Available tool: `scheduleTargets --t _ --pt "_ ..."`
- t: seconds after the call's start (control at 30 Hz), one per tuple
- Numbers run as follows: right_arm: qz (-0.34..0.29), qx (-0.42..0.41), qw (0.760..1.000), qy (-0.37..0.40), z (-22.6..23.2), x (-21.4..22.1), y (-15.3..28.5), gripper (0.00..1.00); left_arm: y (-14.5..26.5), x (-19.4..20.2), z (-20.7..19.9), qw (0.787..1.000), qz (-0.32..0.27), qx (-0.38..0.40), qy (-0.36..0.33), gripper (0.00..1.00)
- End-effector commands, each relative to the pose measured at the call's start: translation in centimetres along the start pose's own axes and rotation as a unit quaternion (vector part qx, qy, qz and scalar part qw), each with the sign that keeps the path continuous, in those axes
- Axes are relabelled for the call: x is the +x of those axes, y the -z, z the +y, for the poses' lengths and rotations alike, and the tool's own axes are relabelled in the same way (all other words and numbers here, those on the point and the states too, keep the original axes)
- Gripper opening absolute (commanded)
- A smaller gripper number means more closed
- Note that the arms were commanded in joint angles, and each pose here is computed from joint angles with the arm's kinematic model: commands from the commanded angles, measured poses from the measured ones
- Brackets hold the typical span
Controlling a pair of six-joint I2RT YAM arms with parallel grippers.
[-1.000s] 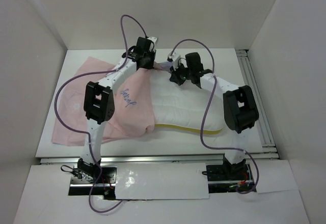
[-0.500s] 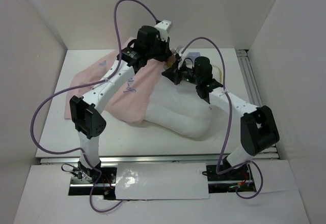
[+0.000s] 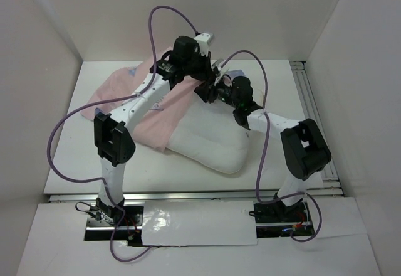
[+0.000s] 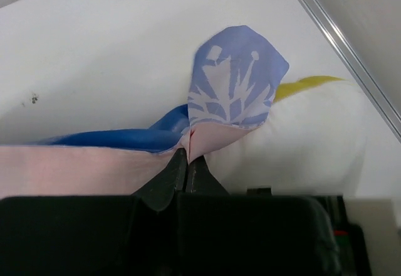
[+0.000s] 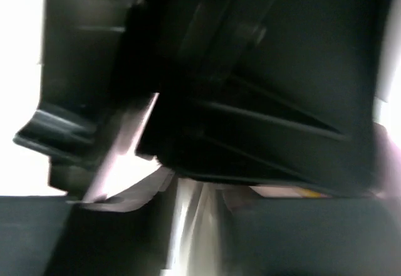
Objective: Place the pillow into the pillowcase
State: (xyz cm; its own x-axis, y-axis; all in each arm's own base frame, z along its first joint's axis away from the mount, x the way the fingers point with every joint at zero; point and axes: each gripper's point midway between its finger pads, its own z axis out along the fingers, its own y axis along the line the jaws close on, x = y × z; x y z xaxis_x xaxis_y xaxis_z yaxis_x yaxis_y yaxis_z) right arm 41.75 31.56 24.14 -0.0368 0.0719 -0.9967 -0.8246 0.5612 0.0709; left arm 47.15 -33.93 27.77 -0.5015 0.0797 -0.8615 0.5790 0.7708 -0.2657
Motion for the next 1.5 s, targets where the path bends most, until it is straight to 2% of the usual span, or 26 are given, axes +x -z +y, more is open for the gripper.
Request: scheduleTargets --t 0.0,0.03,0.07,0.1,0.13,0.17,0.2,0.33,0.4,0.5,0.53,0.57,0.6,0.63,0.67,0.7,0.73,0.83,0.87,0.97,1.13,1.23,1.3,1.37,1.4,1.47 --pt "-0.040 0.030 0.999 0.009 -0.8 -3.7 -0.8 0.43 -1.4 1.3 -5.9 0.996 0.017 0.083 0.011 0.00" --pt "-0.046 0.039 0.998 0.011 -1.0 -4.2 -0.7 0.56 -1.5 1.1 -5.7 0.997 0.015 0.077 0.011 0.08" --pt "-0.017 0.069 0.997 -0.004 -1.9 -3.0 -0.2 0.74 -1.7 0.8 -5.3 0.998 0.012 0.064 0.011 0.37" --pt "0.000 0.086 0.996 -0.007 -2.3 -2.3 0.3 0.85 -1.7 1.3 -4.9 0.998 0.020 0.055 0.013 0.59" --pt "0.027 0.105 0.994 -0.018 -2.5 -1.8 1.2 0.92 -2.0 1.1 -4.1 0.999 0.017 0.046 0.016 0.84" --pt "0.048 0.133 0.990 -0.019 -3.2 -0.7 2.2 1.00 -2.0 1.3 -3.7 0.999 0.021 0.034 0.017 0.93" --pt "0.062 0.149 0.987 -0.023 -3.7 -0.2 3.0 1.00 -1.9 1.1 -3.1 0.999 0.019 0.030 0.019 1.00" --pt "0.164 0.193 0.967 -0.035 -3.5 3.4 7.3 1.00 0.3 0.1 -1.1 1.000 0.006 0.002 0.030 1.00" --pt "0.214 0.238 0.947 -0.038 -3.8 5.4 9.8 1.00 1.6 -0.2 -0.1 0.999 0.000 -0.017 0.038 1.00" --pt "0.242 0.251 0.936 -0.040 -2.3 6.5 12.0 1.00 5.2 0.3 1.6 0.997 -0.004 -0.057 0.050 0.98" --pt "0.246 0.252 0.935 -0.036 -1.7 6.6 12.3 1.00 5.5 3.7 2.5 0.995 0.027 -0.073 0.056 0.98" --pt "0.255 0.243 0.936 -0.022 -0.2 6.8 12.0 1.00 6.7 4.7 3.5 0.993 0.021 -0.102 0.054 0.98" --pt "0.282 0.232 0.931 -0.011 1.1 7.6 12.3 1.00 10.9 3.1 2.9 0.992 -0.028 -0.111 0.058 0.98" --pt "0.296 0.237 0.925 0.014 1.6 7.9 12.6 1.00 11.3 7.8 4.3 0.986 -0.010 -0.148 0.079 0.98" --pt "0.300 0.214 0.929 0.029 4.1 7.9 11.8 1.00 13.0 9.1 4.6 0.983 -0.016 -0.161 0.091 0.98" --pt "0.315 0.204 0.926 0.043 5.2 8.4 12.1 1.00 16.6 8.7 3.6 0.980 -0.055 -0.160 0.102 0.99" --pt "0.320 0.196 0.925 0.052 6.3 8.7 12.0 1.00 17.3 13.1 4.8 0.975 -0.027 -0.186 0.120 0.99" --pt "0.351 0.144 0.922 0.071 10.3 10.8 12.3 1.00 21.3 19.3 6.0 0.953 -0.018 -0.244 0.177 0.96" --pt "0.363 0.127 0.920 0.078 11.6 11.9 12.8 1.00 21.9 21.0 6.4 0.946 -0.011 -0.257 0.196 0.89" --pt "0.380 0.102 0.914 0.098 13.0 13.8 13.8 1.00 22.9 26.3 5.6 0.944 0.032 -0.245 0.219 0.89" --pt "0.399 0.085 0.908 0.099 13.3 15.9 13.5 1.00 22.5 28.5 5.0 0.946 0.042 -0.243 0.209 0.91" --pt "0.410 0.128 0.897 0.103 12.0 17.2 13.7 1.00 21.2 29.2 5.5 0.949 0.064 -0.249 0.185 0.92" --pt "0.406 0.146 0.896 0.102 11.5 17.3 13.6 0.88 20.1 29.0 5.9 0.948 0.060 -0.261 0.174 0.92" --pt "0.397 0.149 0.901 0.096 11.5 17.4 13.3 0.66 19.2 30.1 6.8 0.940 0.086 -0.288 0.165 0.92" --pt "0.395 0.156 0.900 0.093 11.4 17.3 13.3 0.47 18.6 29.1 7.1 0.940 0.072 -0.293 0.159 0.92" --pt "0.381 0.163 0.906 0.083 11.1 16.9 13.1 0.33 17.7 29.3 7.9 0.935 0.076 -0.312 0.148 0.89"
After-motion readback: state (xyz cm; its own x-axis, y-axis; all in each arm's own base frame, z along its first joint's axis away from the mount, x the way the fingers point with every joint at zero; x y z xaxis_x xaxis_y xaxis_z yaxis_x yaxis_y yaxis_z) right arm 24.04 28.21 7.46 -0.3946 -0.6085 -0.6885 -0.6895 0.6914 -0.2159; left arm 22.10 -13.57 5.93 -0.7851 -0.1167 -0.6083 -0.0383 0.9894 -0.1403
